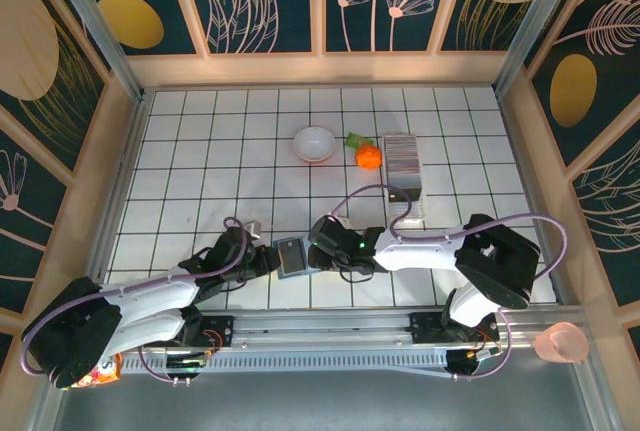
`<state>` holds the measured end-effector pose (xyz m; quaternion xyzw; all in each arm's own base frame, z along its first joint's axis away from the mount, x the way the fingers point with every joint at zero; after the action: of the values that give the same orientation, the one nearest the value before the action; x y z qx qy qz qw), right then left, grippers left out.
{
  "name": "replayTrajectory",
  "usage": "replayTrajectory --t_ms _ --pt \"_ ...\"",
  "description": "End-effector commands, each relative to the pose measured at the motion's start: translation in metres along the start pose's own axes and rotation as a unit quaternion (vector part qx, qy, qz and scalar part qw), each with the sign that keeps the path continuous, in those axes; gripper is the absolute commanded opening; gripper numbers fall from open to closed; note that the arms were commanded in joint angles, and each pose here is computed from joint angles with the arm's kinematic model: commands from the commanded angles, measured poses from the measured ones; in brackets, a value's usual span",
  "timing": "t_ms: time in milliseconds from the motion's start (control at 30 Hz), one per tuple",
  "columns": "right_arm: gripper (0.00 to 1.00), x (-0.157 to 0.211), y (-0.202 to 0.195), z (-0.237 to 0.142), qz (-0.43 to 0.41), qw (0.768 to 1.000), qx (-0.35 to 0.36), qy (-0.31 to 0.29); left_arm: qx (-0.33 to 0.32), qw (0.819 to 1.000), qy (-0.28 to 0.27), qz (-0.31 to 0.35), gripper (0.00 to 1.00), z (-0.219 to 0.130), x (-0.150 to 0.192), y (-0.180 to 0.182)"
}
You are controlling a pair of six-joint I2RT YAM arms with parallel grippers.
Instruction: Put the credit cards into the card holder
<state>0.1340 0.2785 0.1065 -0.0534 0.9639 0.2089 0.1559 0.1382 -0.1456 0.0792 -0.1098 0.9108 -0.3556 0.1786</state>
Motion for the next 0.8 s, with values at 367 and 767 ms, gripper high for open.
replayTrajectory --t_ms 367,767 --pt "0.45 -0.005 0.027 -0.002 -0.008 0.999 -0.038 -0.014 -0.002 1.0 0.014 -0.009 0.17 0.001 0.005 0.005" --pt "0.45 -0.005 0.021 -0.006 -0.009 1.0 0.0 -0.02 -0.003 1.0 0.011 -0.01 0.17 0.001 0.006 0.007"
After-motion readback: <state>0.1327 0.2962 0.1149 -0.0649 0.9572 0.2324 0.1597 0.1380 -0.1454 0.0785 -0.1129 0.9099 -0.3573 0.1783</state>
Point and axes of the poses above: each hand's point on the last joint's axis, 136 mm out from that joint toward the fingers, its own z axis out along the fingers, its own y axis along the line the jaws close on, x = y × z, the point moved 9 cm from there along -z, back along the fingers, and after that the axes turned 4 degrees about -z, right-handed, at the moved point
